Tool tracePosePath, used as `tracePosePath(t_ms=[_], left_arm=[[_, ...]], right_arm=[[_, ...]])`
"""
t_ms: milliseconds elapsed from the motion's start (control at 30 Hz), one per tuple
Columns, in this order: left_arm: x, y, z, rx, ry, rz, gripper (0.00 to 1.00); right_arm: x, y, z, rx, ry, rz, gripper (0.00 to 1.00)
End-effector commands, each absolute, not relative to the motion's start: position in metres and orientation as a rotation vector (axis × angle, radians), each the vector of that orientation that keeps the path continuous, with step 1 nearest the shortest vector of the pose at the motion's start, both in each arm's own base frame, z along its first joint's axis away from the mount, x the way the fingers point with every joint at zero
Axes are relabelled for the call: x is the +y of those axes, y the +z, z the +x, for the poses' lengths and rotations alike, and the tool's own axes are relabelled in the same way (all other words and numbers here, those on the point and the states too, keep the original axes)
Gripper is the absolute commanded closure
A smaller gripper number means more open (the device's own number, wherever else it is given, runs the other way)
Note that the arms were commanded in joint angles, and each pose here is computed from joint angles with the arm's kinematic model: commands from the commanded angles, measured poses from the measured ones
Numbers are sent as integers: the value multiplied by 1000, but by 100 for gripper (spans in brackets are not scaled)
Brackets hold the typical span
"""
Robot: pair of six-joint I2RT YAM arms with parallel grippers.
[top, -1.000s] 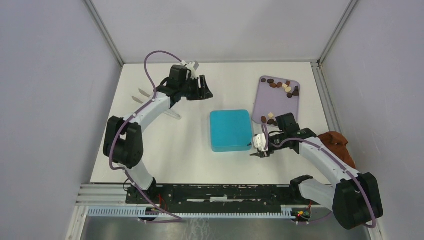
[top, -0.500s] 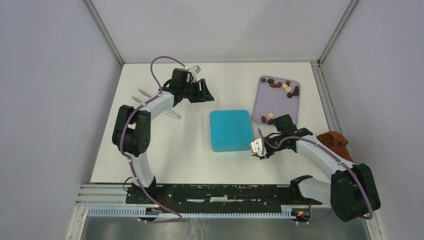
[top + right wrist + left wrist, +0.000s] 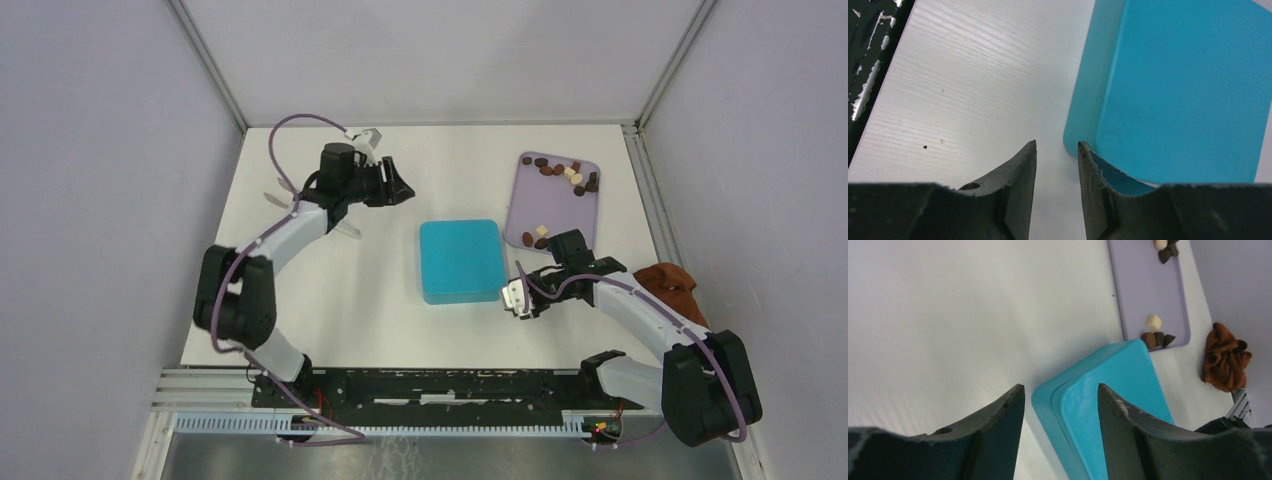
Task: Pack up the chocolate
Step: Close the box lid on the packing box.
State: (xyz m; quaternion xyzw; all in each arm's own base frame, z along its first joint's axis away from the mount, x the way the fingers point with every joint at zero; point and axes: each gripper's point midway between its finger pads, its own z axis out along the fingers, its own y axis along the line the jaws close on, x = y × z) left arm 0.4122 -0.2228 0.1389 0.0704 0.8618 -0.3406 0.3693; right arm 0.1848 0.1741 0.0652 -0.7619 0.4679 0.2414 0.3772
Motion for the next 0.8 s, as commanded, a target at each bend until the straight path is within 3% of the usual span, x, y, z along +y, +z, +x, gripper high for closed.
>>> tracePosePath(t_ms=[0, 167, 233, 500, 767], left_arm=[[-206, 242, 411, 1893, -791, 185, 36], [-208, 224, 407, 2000, -789, 207, 27], [-220, 187, 408, 2159, -857, 251, 33], [-238, 131, 432, 2272, -942, 198, 54], [-258, 88, 426, 2407, -985, 228, 59]], right_arm=[[176, 73, 185, 1138, 587, -1954, 58], [177, 74, 183, 1123, 588, -1961, 58], [178, 72, 181, 1118, 592, -1968, 58], [181, 64, 175, 1119, 613, -2003, 59], [184, 51, 178, 1174, 589, -2040, 60]])
